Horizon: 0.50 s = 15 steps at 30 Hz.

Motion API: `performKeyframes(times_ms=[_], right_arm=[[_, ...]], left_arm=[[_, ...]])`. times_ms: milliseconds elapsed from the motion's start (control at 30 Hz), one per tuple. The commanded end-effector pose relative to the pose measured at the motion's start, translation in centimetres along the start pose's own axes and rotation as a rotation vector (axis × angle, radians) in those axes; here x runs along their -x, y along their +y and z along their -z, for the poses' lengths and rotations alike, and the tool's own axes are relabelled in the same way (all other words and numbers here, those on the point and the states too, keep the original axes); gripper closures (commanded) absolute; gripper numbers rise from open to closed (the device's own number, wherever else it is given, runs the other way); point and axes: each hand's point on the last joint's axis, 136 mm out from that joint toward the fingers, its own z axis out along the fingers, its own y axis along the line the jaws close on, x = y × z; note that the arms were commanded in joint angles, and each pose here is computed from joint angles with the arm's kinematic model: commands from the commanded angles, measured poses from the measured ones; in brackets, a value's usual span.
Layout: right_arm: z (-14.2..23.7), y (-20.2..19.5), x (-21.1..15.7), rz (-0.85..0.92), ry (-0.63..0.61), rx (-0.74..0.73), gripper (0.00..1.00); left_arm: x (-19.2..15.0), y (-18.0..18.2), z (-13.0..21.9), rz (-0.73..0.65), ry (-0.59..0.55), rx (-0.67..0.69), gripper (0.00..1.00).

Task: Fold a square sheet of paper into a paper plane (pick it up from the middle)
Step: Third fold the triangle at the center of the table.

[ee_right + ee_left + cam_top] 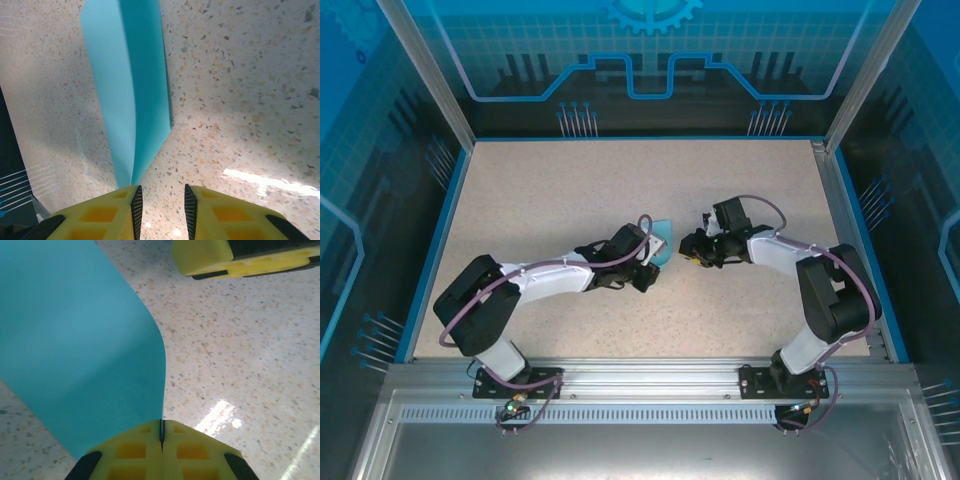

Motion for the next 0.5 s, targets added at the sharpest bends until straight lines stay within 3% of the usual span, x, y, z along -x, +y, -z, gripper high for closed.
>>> performKeyframes(times_ms=[0,167,467], right_arm=[[0.9,1.5,0.9,0.050,-0.015,0.019,0.72],[0.1,3.6,1.3,0.117,0.012,0.031,0.80],[-4.0,4.8,2.2,0.157,0.099,-0.010,0.83]], left_arm=[[-0.1,-1.5,-0.1,0.068,0.052,-0.133,1.00],[0.0,-1.4,-0.1,0.105,0.071,-0.192,1.00],[0.0,-1.1,0.0,0.124,0.093,-0.212,1.00]])
